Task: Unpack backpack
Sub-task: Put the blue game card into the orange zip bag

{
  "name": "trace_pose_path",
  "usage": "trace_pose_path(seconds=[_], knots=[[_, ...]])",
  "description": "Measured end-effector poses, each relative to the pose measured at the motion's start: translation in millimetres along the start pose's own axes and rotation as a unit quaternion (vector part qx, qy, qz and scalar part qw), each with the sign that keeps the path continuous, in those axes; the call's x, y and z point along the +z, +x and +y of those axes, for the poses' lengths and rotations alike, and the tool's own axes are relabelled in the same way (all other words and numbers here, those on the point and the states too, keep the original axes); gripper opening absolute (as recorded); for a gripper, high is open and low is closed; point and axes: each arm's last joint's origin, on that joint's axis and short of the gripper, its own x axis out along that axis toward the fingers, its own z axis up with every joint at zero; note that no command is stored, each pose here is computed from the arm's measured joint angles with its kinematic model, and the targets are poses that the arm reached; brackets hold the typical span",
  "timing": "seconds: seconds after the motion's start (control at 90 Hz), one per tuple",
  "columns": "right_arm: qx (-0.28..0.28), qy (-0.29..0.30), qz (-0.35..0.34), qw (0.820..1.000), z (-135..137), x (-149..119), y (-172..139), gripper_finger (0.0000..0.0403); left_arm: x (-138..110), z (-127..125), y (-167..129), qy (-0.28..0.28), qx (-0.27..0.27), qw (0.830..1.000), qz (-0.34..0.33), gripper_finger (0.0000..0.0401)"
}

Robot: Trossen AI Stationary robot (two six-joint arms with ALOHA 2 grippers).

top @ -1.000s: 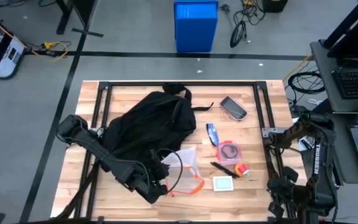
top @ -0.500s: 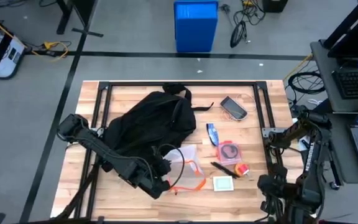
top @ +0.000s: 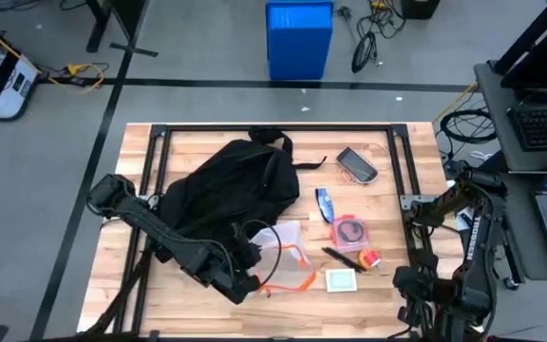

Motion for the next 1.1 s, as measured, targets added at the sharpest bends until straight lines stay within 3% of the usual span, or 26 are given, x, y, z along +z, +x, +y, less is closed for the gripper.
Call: trace_pose_path(seconds=[0.522, 0.744, 0.956, 1.1], knots=[[0.010, 0.013, -0.003, 1.000, 2.3, 0.7, 0.4, 0.0000, 0.3, -1.0, -0.6, -0.030, -0.003, 1.000, -0.003, 0.0000], [0.028, -0.017, -0.101, 0.994, 6.1, 11.2, 1.9, 0.0002, 0.2, -1.0, -0.6, -0.029, -0.003, 1.000, -0.003, 0.0000], [0.057, -0.073, -0.125, 0.988, 24.9, 33.5, 14.5, 0.0040, -0.1, -0.9, -0.6, -0.027, -0.002, 1.000, -0.001, 0.0000], [0.036, -0.110, -0.127, 0.985, 38.9, 46.0, 35.8, 0.0077, -0.1, -0.8, -0.6, -0.027, -0.002, 1.000, -0.001, 0.0000]])
